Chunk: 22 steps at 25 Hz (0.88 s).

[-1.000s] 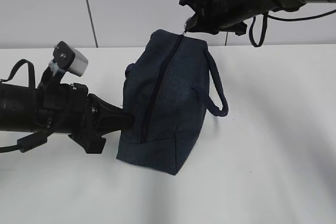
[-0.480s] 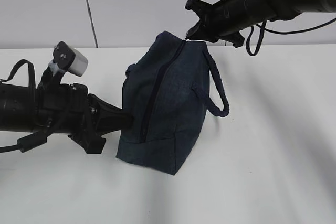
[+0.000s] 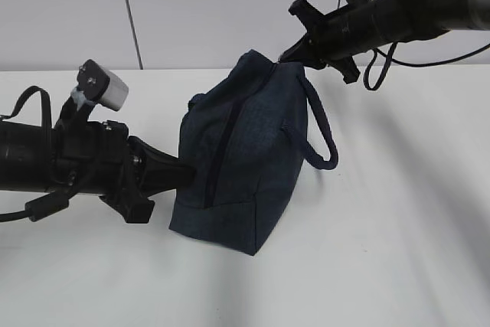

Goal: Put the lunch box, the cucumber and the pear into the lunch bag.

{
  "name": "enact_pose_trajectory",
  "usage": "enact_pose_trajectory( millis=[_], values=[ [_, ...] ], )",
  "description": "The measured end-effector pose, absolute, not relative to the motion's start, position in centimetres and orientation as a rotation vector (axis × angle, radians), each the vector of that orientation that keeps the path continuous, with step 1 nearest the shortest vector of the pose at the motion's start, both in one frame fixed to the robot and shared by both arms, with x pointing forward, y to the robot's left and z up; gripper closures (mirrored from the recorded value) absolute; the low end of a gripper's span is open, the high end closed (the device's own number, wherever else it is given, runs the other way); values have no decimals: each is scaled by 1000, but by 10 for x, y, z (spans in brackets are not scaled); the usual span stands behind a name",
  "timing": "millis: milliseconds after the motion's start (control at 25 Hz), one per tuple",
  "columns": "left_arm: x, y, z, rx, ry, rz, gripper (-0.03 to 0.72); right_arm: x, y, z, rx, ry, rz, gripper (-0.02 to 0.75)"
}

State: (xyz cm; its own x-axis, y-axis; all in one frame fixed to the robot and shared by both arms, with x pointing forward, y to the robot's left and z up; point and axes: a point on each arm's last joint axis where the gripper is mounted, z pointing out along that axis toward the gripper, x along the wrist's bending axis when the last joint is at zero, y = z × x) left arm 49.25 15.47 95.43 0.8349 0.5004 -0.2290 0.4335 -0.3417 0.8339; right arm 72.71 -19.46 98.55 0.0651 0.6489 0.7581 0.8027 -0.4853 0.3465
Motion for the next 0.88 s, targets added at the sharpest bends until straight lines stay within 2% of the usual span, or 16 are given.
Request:
enact_pose_trajectory(
  millis=[320,880],
  values=[
    [493,155,954,1981,691,83,680,736,-207,970,-2130,-1380,-1393,738],
    [493,155,954,1987,698,91,680,749,-204,931,-2071,-1192,-1409,738]
  ],
)
